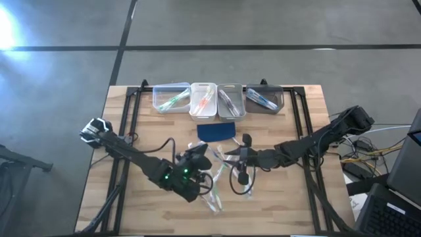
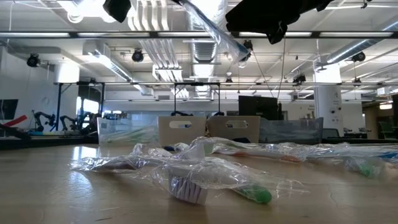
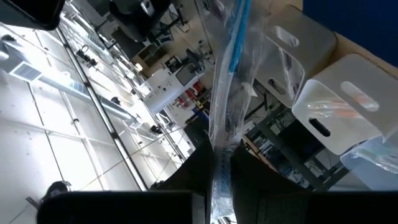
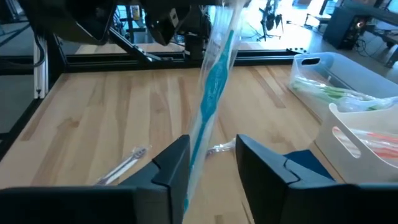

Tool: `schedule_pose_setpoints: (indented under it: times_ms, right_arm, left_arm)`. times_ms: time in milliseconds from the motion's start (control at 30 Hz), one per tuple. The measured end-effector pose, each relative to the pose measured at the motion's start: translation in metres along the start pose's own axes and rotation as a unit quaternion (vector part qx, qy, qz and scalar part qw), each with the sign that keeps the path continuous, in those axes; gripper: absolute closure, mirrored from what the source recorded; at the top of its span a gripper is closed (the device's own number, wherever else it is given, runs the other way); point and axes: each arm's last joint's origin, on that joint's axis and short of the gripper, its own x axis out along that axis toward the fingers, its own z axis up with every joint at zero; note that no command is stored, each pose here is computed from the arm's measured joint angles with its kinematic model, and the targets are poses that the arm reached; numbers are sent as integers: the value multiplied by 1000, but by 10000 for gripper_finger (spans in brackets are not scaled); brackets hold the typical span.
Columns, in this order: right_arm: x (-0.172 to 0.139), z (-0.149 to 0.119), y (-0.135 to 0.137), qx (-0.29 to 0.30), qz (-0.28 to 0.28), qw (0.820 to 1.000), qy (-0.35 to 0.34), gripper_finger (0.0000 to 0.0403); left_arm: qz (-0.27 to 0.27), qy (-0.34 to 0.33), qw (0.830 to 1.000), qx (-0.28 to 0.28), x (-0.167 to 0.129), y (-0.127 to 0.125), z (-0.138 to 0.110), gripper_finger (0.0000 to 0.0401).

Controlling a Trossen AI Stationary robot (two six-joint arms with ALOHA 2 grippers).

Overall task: Pick & Place Toothbrushes
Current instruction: Put the blue toothbrush into the transparent black bin

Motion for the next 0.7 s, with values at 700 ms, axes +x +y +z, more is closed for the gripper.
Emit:
schedule_pose_setpoints:
  times_ms: [700]
  right_arm:
    - [4, 1, -8, 26, -12, 1000, 0, 207]
  left_arm:
    - [-10, 11, 1000, -19, 23, 8, -7, 364]
